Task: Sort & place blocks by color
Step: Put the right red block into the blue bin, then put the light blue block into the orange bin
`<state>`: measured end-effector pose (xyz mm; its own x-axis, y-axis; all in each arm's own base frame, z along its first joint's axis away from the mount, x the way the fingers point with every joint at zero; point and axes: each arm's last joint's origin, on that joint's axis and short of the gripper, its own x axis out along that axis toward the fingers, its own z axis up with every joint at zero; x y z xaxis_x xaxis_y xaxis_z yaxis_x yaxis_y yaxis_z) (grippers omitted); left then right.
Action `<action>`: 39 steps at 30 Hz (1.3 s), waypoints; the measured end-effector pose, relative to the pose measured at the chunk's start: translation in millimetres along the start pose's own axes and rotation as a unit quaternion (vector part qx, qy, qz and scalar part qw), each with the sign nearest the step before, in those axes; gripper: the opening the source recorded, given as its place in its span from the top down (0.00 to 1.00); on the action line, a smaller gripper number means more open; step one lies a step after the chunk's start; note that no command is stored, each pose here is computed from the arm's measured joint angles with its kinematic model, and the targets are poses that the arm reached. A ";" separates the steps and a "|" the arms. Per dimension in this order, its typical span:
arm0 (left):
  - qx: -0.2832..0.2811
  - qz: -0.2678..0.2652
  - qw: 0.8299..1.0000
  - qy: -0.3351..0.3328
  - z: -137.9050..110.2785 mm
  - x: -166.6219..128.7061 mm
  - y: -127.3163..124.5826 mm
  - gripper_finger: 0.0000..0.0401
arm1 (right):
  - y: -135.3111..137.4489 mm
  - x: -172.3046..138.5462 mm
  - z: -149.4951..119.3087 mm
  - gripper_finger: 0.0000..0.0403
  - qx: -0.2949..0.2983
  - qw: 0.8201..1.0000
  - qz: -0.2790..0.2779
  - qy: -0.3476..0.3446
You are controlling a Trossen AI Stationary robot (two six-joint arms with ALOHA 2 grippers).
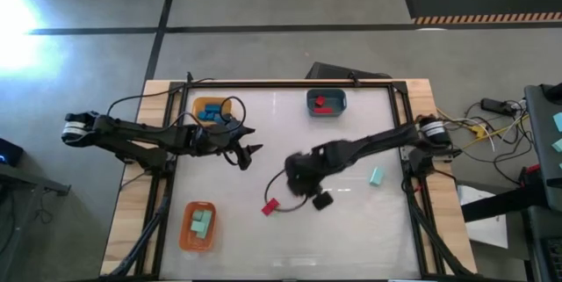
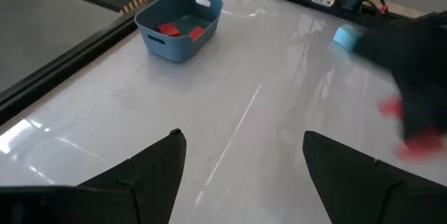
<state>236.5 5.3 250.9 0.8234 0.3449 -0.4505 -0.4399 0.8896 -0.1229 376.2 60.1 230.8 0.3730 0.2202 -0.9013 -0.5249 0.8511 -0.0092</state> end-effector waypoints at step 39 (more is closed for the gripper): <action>0.002 0.001 1.000 0.001 -0.5 0.7 -0.1 0.32 | -187.5 -96.4 -214.3 0.44 0.378 0.890 -0.247 0.059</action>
<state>237.0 5.3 250.2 0.8224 0.3456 -0.4518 -0.4396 0.8903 -0.1190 274.6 -222.8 226.6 0.3096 -0.2834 -0.9077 0.3623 0.9177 -0.1629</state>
